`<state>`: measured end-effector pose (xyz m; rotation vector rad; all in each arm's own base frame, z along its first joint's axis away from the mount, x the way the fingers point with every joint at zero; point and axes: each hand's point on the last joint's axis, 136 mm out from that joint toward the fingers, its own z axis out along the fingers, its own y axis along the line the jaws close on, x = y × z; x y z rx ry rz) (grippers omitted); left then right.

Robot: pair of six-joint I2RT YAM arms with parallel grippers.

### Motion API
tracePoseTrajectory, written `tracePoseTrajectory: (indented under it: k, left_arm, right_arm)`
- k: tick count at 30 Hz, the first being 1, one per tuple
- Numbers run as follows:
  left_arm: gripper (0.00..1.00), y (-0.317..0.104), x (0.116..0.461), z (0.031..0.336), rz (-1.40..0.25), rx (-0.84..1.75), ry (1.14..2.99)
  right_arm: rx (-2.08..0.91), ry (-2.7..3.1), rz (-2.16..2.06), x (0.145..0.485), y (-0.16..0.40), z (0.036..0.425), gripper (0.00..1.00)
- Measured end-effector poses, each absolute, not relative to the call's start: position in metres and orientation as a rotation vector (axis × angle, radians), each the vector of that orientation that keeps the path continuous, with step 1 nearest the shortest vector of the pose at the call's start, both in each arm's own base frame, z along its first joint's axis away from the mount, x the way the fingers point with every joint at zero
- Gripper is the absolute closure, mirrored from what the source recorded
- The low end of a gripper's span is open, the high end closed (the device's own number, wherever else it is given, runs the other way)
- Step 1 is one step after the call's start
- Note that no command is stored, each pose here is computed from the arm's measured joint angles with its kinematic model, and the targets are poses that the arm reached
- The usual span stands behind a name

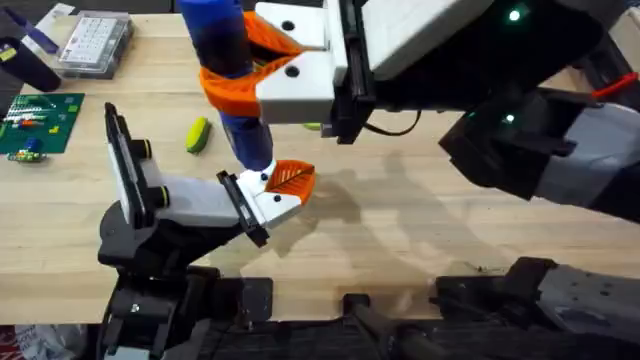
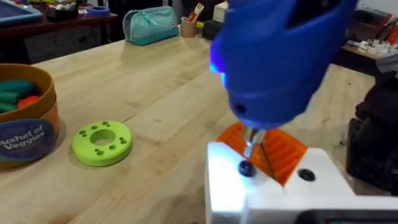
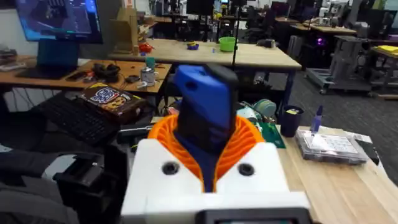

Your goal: Pick up the gripper from the table and insert it into the empty holder that is missing its gripper. Then pick up a screw, insert it into the mounting hole, and use the screwdriver to tighten it. Finally, clean up the table by picking up the vegetable and placing it into the bucket.

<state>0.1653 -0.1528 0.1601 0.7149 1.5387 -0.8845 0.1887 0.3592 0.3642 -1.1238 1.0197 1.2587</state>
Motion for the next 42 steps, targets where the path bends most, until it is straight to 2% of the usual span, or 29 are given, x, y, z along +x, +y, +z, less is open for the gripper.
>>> tracePoseTrajectory:
  k: [42]
  left_arm:
    - [0.988,-0.153,0.165,0.160,-0.888,0.712,1.542]
  right_arm:
    - [-1.126,1.073,1.271,0.195,0.365,0.350,0.956]
